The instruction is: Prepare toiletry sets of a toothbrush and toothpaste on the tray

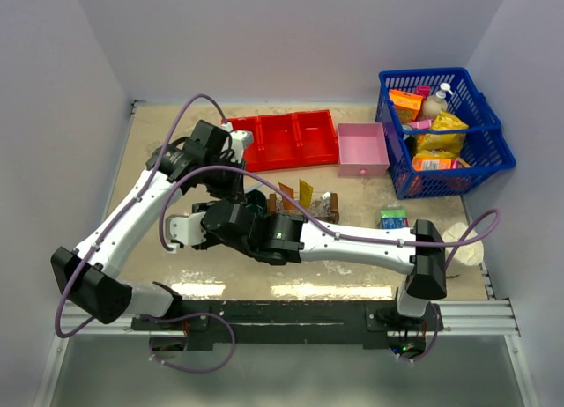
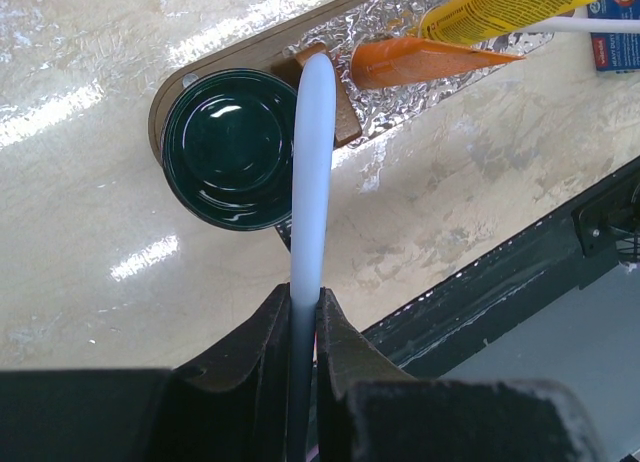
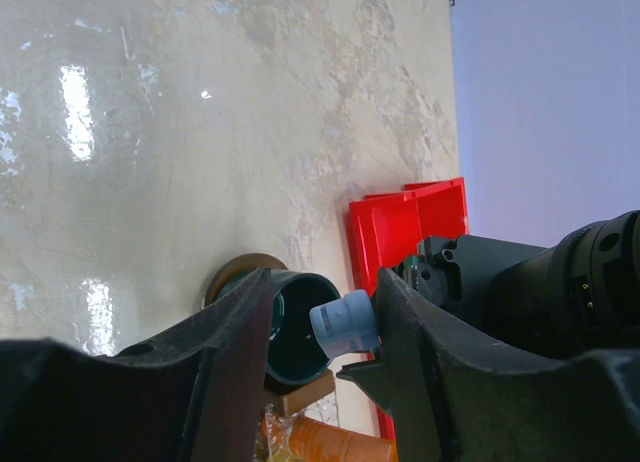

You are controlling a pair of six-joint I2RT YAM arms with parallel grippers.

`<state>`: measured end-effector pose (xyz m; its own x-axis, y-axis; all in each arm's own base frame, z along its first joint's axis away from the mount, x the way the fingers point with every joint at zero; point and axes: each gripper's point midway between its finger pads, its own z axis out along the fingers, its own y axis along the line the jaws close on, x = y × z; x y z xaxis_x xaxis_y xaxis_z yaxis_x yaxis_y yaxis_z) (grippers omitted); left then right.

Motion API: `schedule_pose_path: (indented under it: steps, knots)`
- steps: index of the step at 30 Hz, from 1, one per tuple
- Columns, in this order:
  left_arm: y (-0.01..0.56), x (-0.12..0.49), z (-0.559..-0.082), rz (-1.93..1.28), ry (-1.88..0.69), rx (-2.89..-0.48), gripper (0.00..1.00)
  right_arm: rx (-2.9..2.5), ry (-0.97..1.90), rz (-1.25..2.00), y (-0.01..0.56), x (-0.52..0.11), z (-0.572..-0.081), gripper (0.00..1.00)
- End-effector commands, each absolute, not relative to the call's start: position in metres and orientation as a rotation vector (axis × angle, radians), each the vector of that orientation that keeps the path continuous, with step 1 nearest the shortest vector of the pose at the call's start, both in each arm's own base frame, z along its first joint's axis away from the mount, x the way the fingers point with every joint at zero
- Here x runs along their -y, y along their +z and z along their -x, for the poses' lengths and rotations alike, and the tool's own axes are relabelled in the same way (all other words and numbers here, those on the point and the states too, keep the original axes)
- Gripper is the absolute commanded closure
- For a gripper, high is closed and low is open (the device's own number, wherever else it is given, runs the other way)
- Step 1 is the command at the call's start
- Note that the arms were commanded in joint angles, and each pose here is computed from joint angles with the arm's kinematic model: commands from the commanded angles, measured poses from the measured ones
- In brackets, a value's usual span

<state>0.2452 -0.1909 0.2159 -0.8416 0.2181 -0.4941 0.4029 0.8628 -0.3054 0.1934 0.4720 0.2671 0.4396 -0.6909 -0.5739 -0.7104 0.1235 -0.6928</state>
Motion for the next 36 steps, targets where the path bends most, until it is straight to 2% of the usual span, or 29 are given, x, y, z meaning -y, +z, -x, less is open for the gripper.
schedule_pose_path:
  steps: [1, 8, 19, 22, 23, 25, 26, 28, 29, 34, 36]
  knots:
    - [0.240, 0.192, -0.243, -0.485, -0.574, -2.508, 1.00, -1.247, -0.036, 1.481, 0.293, -0.464, -0.206, 0.53]
    - [0.243, 0.193, -0.241, -0.503, -0.586, -2.499, 1.00, -1.265, -0.080, 1.458, 0.290, -0.459, -0.218, 0.60]
    - [0.246, 0.197, -0.242, -0.528, -0.611, -2.473, 1.00, -1.253, -0.048, 1.440, 0.296, -0.460, -0.216, 0.89]
    - [0.246, 0.199, -0.243, -0.528, -0.619, -2.464, 0.94, -1.250, -0.040, 1.432, 0.297, -0.460, -0.215, 0.90]
    - [0.247, 0.200, -0.245, -0.528, -0.621, -2.458, 0.87, -1.248, -0.038, 1.431, 0.297, -0.461, -0.215, 0.90]
    - [0.249, 0.200, -0.247, -0.524, -0.621, -2.446, 0.80, -1.245, -0.037, 1.404, 0.302, -0.458, -0.216, 0.93]
    - [0.250, 0.201, -0.249, -0.516, -0.617, -2.440, 0.70, -1.243, -0.036, 1.398, 0.303, -0.457, -0.216, 0.93]
    - [0.251, 0.201, -0.250, -0.509, -0.613, -2.433, 0.62, -1.238, -0.031, 1.371, 0.309, -0.455, -0.216, 0.96]
    - [0.252, 0.200, -0.253, -0.502, -0.609, -2.426, 0.55, -1.238, -0.032, 1.365, 0.309, -0.453, -0.216, 0.96]
    - [0.254, 0.202, -0.255, -0.502, -0.613, -2.417, 0.45, -1.234, -0.042, 1.318, 0.317, -0.447, -0.219, 0.99]
    - [0.254, 0.202, -0.256, -0.499, -0.611, -2.414, 0.37, -1.235, -0.042, 1.302, 0.319, -0.446, -0.220, 1.00]
